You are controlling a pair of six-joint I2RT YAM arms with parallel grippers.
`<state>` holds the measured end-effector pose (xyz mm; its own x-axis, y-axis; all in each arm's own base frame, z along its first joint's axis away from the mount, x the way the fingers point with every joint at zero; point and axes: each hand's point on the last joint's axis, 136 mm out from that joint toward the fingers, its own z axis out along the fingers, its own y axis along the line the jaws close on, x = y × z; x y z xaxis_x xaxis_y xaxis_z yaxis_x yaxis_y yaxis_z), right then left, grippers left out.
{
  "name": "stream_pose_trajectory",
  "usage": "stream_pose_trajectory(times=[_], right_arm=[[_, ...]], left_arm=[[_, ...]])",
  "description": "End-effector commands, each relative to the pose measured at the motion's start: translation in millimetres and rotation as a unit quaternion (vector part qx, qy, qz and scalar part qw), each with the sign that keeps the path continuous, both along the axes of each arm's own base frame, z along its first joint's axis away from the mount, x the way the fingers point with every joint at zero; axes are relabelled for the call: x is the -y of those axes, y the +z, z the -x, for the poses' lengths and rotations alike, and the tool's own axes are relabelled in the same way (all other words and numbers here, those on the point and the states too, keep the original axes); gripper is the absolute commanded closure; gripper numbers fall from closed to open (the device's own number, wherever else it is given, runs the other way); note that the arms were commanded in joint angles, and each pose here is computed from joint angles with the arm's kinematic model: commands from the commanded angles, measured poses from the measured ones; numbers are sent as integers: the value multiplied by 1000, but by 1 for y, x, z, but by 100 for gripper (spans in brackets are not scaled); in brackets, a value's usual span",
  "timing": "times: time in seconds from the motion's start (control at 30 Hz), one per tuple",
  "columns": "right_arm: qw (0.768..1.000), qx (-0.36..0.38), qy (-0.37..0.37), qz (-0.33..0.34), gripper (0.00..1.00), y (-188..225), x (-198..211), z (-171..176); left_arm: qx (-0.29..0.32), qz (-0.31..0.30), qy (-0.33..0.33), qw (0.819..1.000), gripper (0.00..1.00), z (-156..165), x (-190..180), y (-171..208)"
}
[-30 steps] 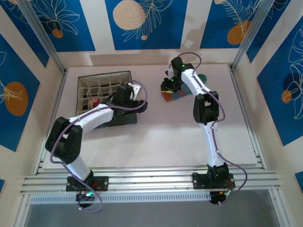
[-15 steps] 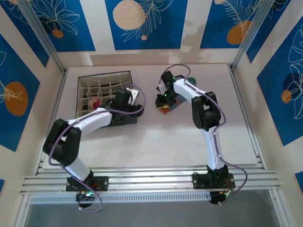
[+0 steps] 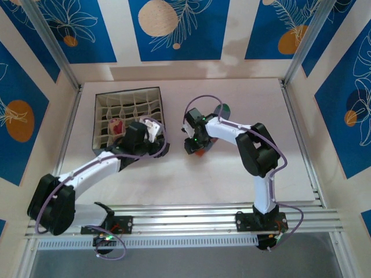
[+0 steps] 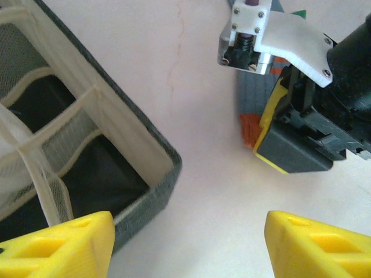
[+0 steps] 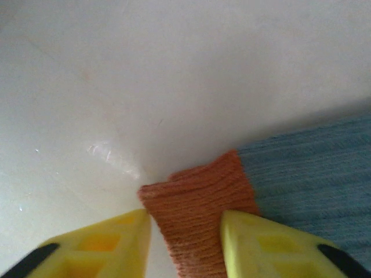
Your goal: Roll the socks
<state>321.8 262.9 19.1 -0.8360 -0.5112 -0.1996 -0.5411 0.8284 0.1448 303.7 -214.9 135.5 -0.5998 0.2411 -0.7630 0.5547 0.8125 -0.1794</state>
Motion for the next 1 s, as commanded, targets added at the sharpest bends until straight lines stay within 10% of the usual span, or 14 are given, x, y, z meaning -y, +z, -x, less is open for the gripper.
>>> stream_pose_trajectory(times=[0.0,0.23,0.63,0.97], right_arm=[[995,-86,10,55,67,-42,18,61],[997,-70,7,-28,51,-9,4,77],[999,-14,-39,31,47,28,38,81],[975,114,152,114,46,44,33,94]], left_arm=[[-2,28,-30,999,34,21,4,2],[44,45,-137,989,36,50,18,17],[143,24,-227,963,38,64,36,19],[174,10,-239,955,37,60,41,2]])
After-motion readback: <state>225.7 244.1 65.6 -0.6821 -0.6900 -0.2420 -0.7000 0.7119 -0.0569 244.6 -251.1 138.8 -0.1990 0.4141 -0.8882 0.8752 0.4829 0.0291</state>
